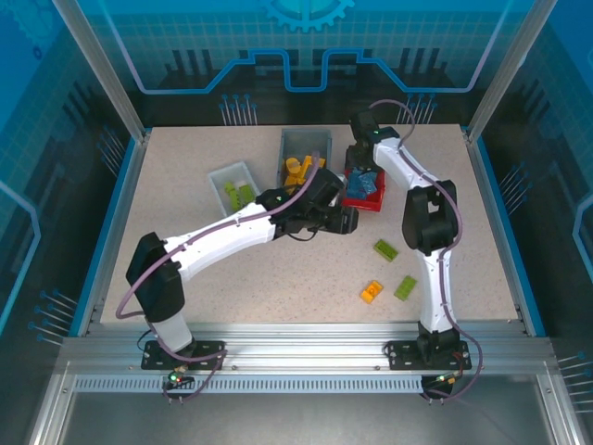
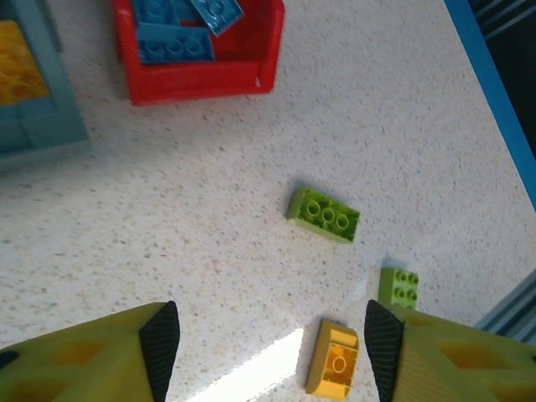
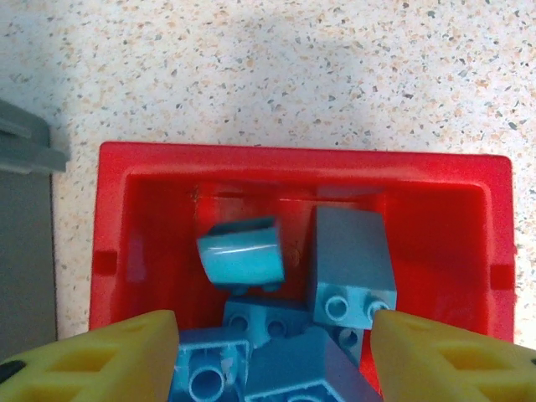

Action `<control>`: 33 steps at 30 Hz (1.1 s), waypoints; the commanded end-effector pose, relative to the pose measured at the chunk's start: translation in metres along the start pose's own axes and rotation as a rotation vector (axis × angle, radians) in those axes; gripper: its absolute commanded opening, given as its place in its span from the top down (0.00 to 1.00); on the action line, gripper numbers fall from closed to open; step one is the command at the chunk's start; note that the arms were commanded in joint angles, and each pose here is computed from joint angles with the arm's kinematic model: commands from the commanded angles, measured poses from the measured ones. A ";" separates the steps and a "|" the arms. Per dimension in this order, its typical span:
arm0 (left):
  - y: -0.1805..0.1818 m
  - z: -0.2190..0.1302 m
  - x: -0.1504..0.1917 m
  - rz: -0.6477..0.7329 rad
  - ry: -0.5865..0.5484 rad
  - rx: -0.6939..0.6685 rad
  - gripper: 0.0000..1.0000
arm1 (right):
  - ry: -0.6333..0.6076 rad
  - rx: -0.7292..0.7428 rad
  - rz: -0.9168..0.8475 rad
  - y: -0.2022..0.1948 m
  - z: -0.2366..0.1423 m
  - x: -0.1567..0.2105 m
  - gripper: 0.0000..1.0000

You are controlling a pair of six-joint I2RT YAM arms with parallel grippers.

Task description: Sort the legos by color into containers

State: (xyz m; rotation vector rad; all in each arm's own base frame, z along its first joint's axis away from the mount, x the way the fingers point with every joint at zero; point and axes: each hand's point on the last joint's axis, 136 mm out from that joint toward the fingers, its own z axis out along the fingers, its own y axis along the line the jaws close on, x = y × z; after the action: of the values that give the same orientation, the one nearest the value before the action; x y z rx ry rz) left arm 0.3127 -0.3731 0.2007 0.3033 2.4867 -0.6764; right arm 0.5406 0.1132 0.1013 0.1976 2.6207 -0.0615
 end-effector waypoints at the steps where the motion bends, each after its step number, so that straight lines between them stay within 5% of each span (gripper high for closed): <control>1: -0.023 0.012 0.010 0.007 0.039 0.056 0.35 | -0.096 -0.061 0.015 -0.005 -0.066 -0.021 0.36; 7: -0.043 0.051 0.036 -0.175 0.119 0.037 0.33 | -0.171 -0.044 0.051 -0.040 -0.144 0.000 0.37; 18: -0.036 0.132 0.061 -0.671 0.199 -0.155 0.32 | -0.274 -0.020 0.153 -0.119 -0.255 0.105 0.34; 33: -0.036 0.186 0.085 -1.001 0.291 -0.220 0.31 | -0.254 -0.043 0.183 -0.138 -0.272 0.155 0.34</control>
State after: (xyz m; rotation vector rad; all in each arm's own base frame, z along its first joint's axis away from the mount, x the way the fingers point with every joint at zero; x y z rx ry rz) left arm 0.3193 -0.4962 0.0393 -0.9011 2.8377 -0.7699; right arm 0.2595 0.0218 0.2697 0.3597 2.3144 0.0253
